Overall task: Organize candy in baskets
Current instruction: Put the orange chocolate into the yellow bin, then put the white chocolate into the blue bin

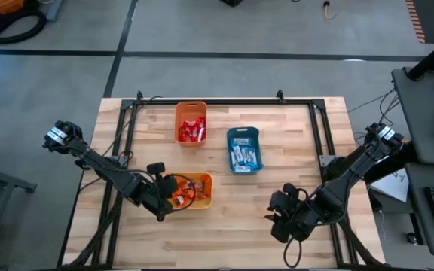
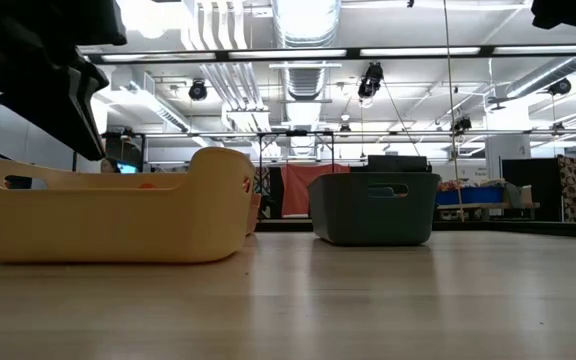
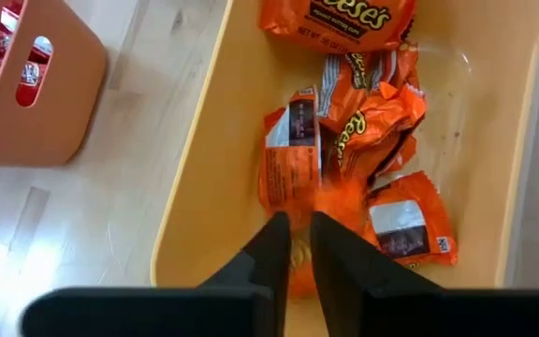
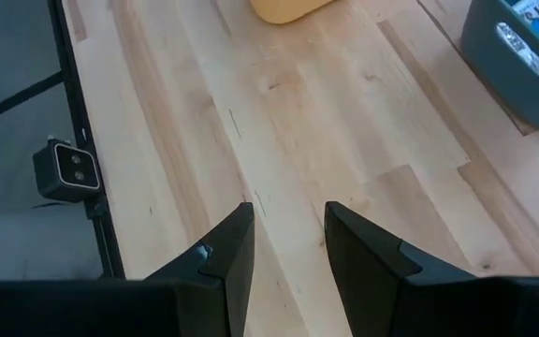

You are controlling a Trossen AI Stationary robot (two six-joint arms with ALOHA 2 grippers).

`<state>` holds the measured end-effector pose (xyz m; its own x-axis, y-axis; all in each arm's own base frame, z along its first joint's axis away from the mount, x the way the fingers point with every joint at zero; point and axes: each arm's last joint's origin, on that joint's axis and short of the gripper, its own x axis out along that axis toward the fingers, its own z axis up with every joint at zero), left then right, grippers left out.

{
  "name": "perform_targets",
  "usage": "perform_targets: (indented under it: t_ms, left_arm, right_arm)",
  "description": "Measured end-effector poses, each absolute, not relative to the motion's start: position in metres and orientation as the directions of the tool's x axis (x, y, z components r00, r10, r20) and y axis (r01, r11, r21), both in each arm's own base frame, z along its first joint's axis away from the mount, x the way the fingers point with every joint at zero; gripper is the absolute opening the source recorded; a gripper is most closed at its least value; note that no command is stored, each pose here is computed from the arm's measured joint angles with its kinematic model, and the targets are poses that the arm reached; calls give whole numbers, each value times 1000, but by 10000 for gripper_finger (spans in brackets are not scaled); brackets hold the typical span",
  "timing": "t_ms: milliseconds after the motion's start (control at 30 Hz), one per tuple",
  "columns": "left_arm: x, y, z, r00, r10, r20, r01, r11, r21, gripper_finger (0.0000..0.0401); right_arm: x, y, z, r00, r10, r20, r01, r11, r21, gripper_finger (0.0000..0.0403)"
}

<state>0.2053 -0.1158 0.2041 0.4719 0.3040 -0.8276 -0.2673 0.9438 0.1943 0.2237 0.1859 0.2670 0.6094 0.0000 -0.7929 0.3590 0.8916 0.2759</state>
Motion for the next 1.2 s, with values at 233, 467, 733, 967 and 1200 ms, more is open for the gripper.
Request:
perform_targets:
  t_ms: [233,467,733,967,1200]
  left_arm:
    - [205,-116,204,472,304,-828,-265,944,196,89]
    - [204,-118,203,425,211,-880,-202,970,135,126]
    - [203,-119,208,423,169,-890,-148,982,117,134]
    - [218,-128,244,538,144,-831,-70,989,127,134]
    - [235,-140,278,721,115,-683,57,973,224,134]
  right_arm:
    - [223,185,266,600,-7,-800,394,873,288,145]
    - [224,182,266,581,1,-814,420,856,301,203]
    - [214,167,255,339,2,-941,563,800,205,226]
    - [205,163,236,208,17,-978,604,785,142,226]
    - [200,165,197,4,30,-1000,594,804,26,226]
